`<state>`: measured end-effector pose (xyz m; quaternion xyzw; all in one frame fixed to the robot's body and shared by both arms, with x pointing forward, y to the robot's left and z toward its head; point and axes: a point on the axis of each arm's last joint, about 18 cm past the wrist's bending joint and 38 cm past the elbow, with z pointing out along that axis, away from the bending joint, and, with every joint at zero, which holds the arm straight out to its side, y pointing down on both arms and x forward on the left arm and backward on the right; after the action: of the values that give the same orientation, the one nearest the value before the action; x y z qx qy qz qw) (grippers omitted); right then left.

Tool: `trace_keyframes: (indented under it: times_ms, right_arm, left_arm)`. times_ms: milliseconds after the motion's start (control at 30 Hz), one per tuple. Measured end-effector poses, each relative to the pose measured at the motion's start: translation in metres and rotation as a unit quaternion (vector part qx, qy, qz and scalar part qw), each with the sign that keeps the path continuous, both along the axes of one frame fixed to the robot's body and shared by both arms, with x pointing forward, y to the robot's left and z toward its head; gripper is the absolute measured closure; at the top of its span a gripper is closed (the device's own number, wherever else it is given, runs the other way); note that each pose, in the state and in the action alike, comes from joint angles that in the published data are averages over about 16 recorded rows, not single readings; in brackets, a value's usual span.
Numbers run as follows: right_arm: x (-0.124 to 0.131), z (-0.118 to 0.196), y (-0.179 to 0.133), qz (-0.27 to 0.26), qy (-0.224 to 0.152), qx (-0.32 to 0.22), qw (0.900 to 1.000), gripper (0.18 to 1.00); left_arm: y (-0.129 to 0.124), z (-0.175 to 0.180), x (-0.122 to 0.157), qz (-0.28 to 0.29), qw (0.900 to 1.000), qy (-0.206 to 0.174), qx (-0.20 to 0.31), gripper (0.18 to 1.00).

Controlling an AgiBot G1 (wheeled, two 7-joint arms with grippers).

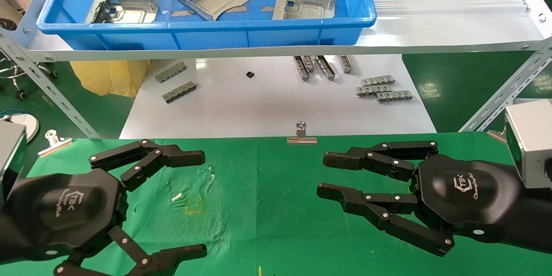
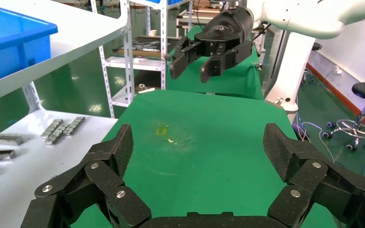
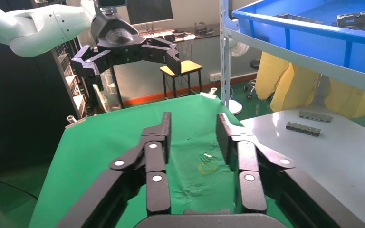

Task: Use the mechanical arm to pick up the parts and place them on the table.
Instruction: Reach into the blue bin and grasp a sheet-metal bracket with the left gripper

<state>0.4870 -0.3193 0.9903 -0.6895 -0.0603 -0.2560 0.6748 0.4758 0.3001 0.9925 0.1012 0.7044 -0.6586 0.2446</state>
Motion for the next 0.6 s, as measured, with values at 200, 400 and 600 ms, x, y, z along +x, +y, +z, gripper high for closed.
trace_keyframes:
  times_ms: [200, 400, 600]
  right_arm:
    - [0.000, 0.000, 0.000, 0.000, 0.000, 0.000, 1.000, 0.783]
    - [0.000, 0.000, 0.000, 0.000, 0.000, 0.000, 1.000, 0.882]
    - [0.000, 0.000, 0.000, 0.000, 0.000, 0.000, 1.000, 0.946]
  left_arm:
    - [0.000, 0.002, 0.001, 0.001, 1.0000, -0.003, -0.001, 0.183]
    - [-0.003, 0.017, 0.009, 0.008, 0.9998, -0.020, -0.004, 0.183]
    - [-0.006, 0.050, 0.029, 0.023, 0.9984, -0.050, -0.013, 0.183]
